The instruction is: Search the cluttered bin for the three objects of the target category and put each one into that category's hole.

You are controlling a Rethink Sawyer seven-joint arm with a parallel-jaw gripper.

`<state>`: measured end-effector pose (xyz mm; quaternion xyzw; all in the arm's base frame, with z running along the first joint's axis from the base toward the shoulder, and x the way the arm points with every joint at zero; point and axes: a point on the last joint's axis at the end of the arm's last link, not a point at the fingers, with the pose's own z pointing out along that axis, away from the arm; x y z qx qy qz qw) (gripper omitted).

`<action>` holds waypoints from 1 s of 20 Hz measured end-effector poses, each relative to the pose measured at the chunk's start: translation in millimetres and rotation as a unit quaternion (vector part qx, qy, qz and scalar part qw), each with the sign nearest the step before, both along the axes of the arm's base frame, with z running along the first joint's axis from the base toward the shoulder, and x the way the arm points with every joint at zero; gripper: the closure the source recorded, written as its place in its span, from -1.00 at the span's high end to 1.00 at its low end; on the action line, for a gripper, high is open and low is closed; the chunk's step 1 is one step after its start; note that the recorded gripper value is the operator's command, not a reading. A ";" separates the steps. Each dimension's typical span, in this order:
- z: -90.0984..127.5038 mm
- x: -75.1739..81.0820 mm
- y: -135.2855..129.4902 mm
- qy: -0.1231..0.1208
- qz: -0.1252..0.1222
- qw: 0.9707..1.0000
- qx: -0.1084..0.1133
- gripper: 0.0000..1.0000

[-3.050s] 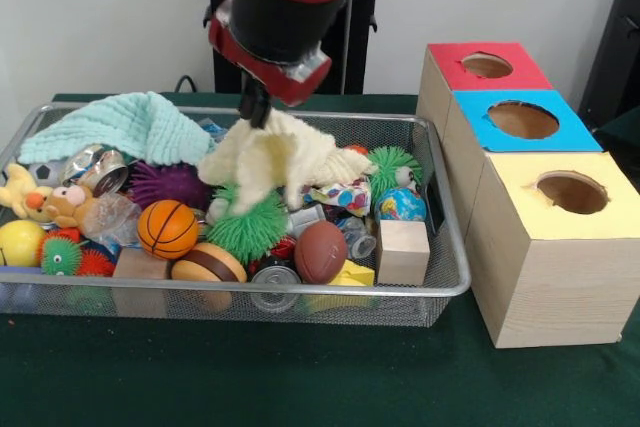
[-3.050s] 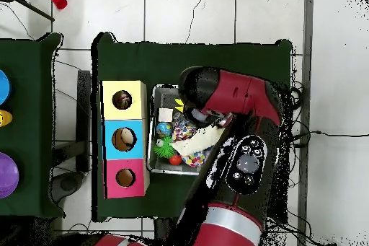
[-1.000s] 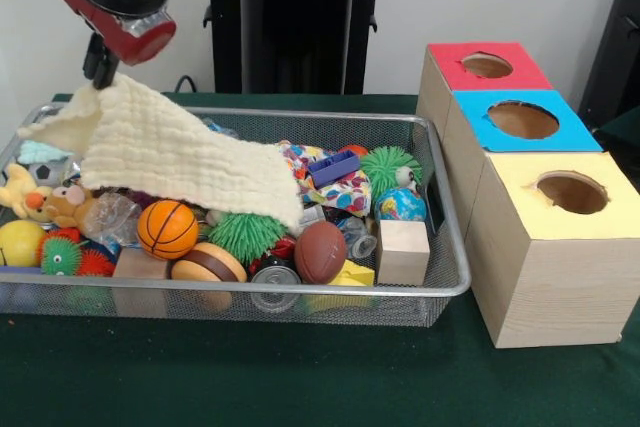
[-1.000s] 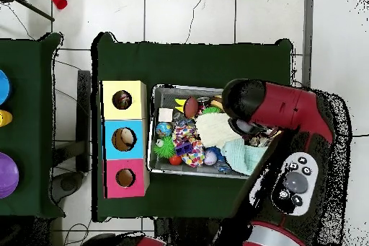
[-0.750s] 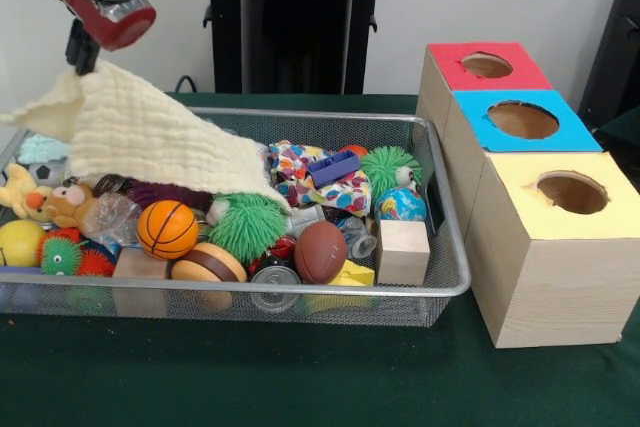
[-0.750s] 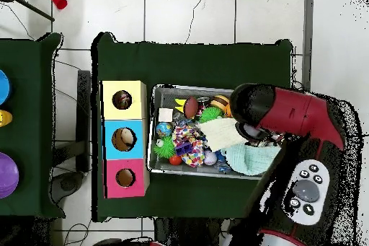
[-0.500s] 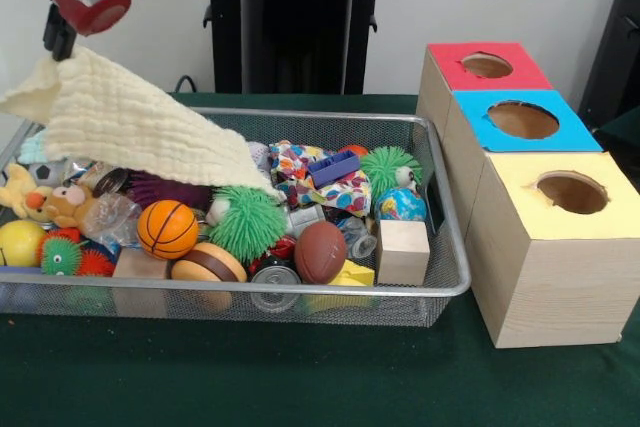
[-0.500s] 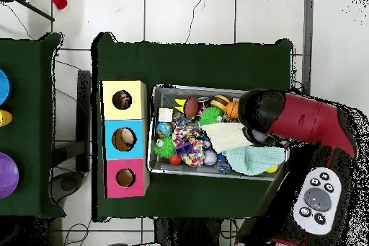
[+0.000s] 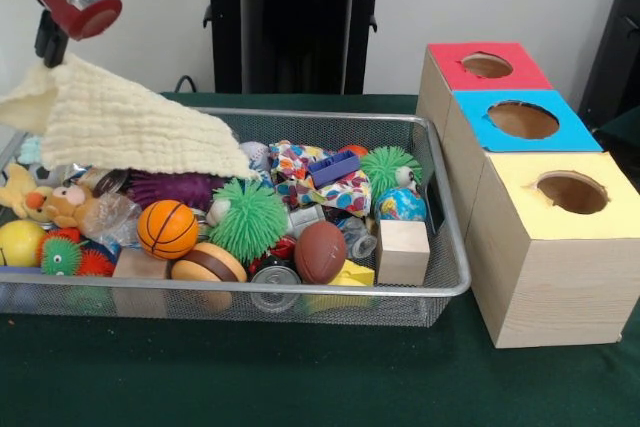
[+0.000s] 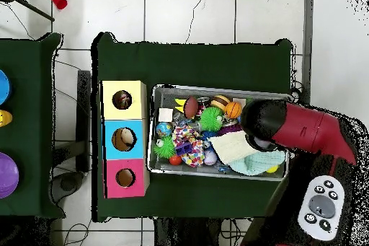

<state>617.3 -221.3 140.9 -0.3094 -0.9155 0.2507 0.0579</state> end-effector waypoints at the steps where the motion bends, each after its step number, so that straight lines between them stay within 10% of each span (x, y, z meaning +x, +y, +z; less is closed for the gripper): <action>1: -6.0 -0.5 3.3 -0.005 0.003 1.000 0.004 -1.00; 18: -98.9 0.5 63.7 -0.048 -0.003 0.994 0.100 -1.00; 19: -103.3 1.8 67.9 -0.049 0.000 0.993 0.104 1.00; 20: -103.8 1.9 68.4 -0.049 0.000 0.993 0.105 1.00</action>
